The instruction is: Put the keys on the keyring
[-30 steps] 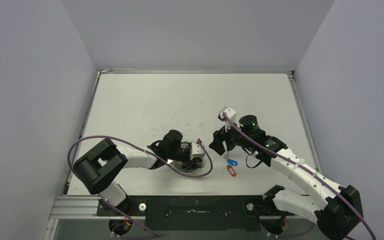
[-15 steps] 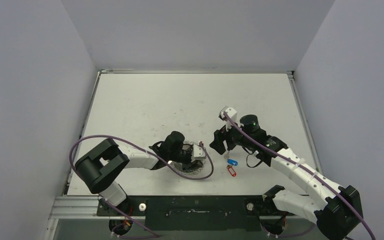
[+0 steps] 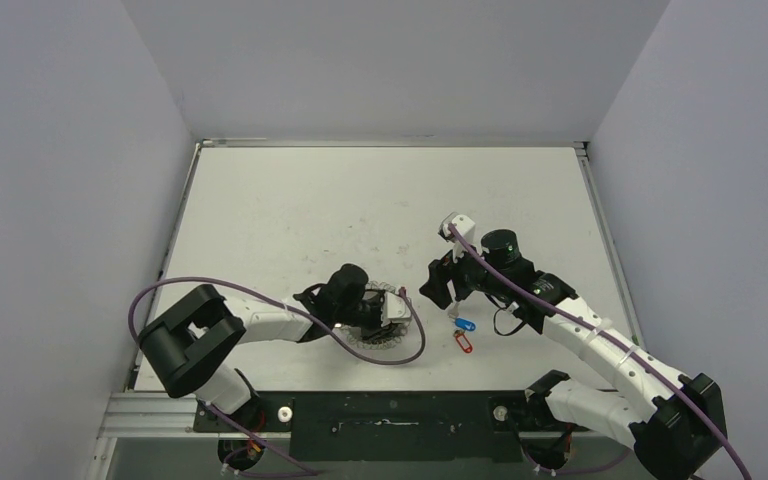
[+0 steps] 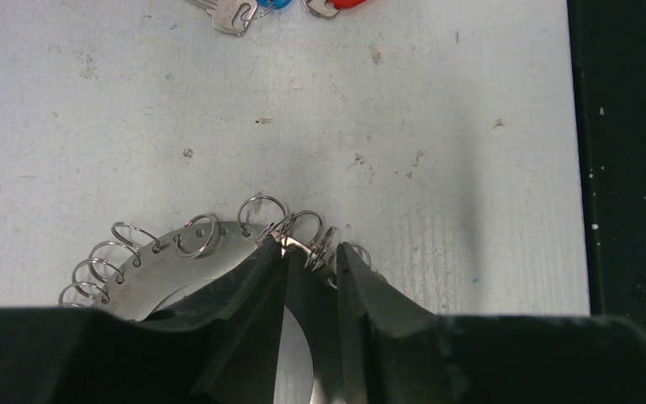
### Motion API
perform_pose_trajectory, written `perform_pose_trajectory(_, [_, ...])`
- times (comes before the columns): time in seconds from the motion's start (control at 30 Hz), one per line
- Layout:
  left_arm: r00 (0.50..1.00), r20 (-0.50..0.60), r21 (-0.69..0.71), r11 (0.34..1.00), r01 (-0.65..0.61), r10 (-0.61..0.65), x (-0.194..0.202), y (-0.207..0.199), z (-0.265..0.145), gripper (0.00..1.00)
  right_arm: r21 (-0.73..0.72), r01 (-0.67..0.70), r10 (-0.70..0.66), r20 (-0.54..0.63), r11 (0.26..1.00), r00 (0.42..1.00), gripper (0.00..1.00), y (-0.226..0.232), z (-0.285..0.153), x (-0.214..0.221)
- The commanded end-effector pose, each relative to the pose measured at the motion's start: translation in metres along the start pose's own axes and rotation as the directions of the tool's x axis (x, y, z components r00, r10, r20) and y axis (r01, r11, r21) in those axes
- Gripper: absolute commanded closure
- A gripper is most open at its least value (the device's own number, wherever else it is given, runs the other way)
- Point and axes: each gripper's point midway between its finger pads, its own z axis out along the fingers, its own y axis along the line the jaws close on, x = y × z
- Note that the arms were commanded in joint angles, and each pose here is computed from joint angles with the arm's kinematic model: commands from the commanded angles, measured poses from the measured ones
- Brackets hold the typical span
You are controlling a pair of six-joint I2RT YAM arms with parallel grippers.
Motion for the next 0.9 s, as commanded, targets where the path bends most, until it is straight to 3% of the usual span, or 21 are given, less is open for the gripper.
perform_pose_trajectory(0.0, [0.998,0.019,-0.017,0.998,-0.054,0.055,-0.008,-0.002,-0.008,0.69,0.005,0.010,-0.011,0.058,1.000,0.998,0.32,-0.001,-0.005,-0.016])
perform_pose_trajectory(0.47, [0.999,0.004,-0.064,0.997,-0.046,0.046,-0.014,0.010,-0.005,0.64,0.005,0.004,-0.004,0.060,1.000,0.998,0.32,-0.001,-0.006,-0.019])
perform_pose_trajectory(0.57, [0.998,0.029,-0.148,0.987,0.060,-0.056,-0.023,0.019,-0.013,0.60,0.015,-0.005,0.004,0.066,1.000,0.998,0.32,-0.002,-0.007,-0.020])
perform_pose_trajectory(0.67, [0.970,0.076,-0.250,0.937,0.243,-0.231,-0.034,0.033,-0.021,0.53,0.025,-0.018,0.017,0.071,1.000,0.997,0.31,-0.004,-0.007,-0.021])
perform_pose_trajectory(0.87, [0.822,0.050,-0.326,0.768,0.551,-0.568,-0.034,0.032,-0.030,0.51,0.053,-0.051,0.047,0.068,0.997,0.997,0.30,-0.010,-0.006,-0.020])
